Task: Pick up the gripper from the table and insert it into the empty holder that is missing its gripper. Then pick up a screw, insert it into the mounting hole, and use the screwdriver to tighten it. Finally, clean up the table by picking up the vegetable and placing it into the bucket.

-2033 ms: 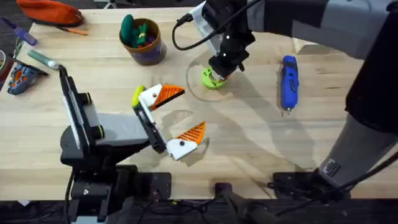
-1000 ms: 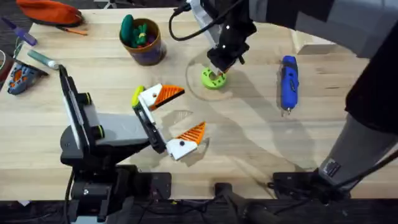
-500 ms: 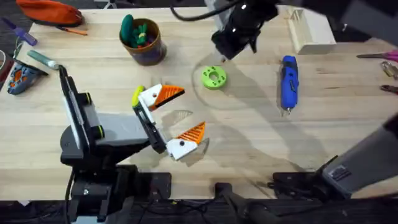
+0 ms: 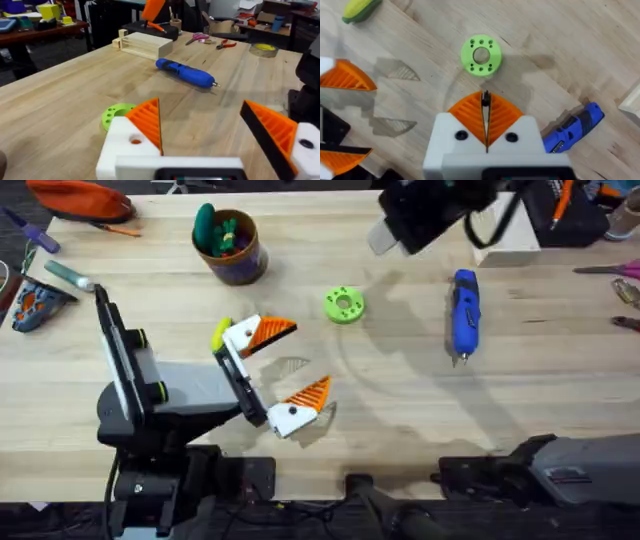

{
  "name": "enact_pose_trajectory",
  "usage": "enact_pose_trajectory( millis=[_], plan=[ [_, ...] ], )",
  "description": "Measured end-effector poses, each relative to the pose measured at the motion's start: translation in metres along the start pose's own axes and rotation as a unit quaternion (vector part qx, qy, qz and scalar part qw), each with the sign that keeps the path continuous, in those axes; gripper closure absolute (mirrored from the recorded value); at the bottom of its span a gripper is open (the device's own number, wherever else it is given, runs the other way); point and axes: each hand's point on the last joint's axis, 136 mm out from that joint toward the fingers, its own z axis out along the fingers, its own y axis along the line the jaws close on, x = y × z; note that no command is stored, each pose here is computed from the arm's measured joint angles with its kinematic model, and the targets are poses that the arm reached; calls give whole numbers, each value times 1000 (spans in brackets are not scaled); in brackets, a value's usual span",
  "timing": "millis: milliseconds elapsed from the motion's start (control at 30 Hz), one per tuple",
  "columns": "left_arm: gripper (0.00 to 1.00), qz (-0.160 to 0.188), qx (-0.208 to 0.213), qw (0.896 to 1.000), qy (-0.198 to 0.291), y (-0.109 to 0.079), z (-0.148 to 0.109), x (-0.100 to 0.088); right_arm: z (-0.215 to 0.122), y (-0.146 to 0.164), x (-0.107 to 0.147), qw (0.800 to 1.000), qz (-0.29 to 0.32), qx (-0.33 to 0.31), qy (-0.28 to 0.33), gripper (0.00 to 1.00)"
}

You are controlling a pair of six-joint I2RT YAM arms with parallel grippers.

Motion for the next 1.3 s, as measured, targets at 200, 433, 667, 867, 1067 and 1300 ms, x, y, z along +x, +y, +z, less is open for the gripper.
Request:
enact_pose_trajectory(
  millis=[200, 433, 667, 867, 1067, 1300],
  plan=[
    [15, 0, 0, 1000, 0, 0, 0, 0, -16, 3, 3, 1000, -2, -3, -14, 995],
    [15, 0, 0, 1000, 0, 0, 0, 0, -17, 35, 7, 999, -42, -21, -12, 995],
    [15, 0, 0, 1000, 0, 0, 0, 0, -27, 76, 23, 994, -105, -35, 20, 995],
    [15, 0, 0, 1000, 0, 0, 0, 0, -50, 93, 4, 991, -128, -42, 6, 995],
    [14, 0, 0, 1000, 0, 0, 0, 0, -41, 128, -10, 984, -170, -59, 7, 995],
    [16, 0, 0, 1000, 0, 0, 0, 0, -17, 159, -18, 975, -209, -71, 12, 995]
  ],
)
